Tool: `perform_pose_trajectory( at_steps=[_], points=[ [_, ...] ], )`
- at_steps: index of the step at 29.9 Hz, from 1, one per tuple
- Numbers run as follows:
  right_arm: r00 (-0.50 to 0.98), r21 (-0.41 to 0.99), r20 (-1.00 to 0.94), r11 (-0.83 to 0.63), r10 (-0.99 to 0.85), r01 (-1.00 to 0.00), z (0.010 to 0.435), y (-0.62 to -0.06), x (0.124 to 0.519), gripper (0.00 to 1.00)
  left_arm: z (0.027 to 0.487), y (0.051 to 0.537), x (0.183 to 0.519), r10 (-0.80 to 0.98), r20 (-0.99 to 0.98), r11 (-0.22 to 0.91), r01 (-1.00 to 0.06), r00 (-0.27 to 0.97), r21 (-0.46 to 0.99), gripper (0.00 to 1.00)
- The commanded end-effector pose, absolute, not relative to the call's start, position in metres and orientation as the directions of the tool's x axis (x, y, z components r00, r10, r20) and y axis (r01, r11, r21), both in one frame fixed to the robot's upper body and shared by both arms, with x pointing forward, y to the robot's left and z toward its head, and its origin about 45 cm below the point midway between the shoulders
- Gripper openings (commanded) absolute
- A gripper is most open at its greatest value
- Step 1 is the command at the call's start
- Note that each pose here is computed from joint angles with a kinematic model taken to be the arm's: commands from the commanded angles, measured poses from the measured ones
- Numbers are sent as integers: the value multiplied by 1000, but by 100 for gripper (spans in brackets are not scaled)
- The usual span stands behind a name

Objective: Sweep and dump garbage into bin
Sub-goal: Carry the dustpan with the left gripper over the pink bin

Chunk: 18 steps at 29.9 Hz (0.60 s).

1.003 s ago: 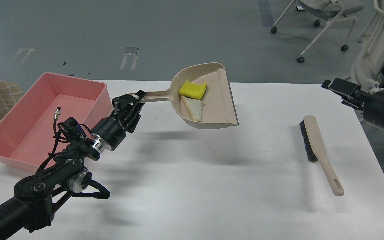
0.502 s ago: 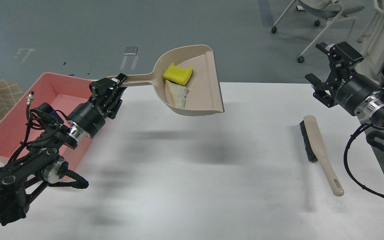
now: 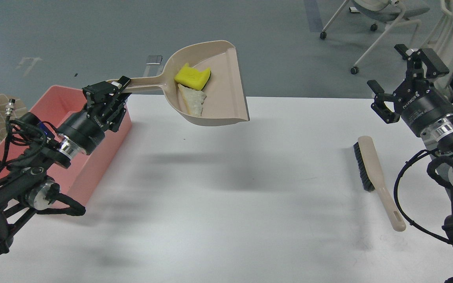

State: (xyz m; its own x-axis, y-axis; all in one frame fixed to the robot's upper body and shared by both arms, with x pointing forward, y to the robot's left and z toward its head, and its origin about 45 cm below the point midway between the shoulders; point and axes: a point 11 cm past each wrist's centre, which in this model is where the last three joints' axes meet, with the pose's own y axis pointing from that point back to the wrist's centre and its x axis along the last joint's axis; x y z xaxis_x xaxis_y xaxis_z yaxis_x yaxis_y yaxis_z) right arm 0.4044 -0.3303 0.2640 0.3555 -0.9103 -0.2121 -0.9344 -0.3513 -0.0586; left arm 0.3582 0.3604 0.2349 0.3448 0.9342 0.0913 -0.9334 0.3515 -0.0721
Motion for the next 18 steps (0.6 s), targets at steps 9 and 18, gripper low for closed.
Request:
perform_pose_trajectory(
  at_steps=[9, 18],
  points=[
    [336, -62, -250, -331, -908, -942, 258, -338, 399, 99, 253, 408, 348, 946, 109, 312, -949, 305, -55, 11],
    [333, -59, -250, -329, -909, -943, 257, -339, 398, 99, 245, 465, 329, 972, 119, 201, -979, 202, 27, 12]
  ],
)
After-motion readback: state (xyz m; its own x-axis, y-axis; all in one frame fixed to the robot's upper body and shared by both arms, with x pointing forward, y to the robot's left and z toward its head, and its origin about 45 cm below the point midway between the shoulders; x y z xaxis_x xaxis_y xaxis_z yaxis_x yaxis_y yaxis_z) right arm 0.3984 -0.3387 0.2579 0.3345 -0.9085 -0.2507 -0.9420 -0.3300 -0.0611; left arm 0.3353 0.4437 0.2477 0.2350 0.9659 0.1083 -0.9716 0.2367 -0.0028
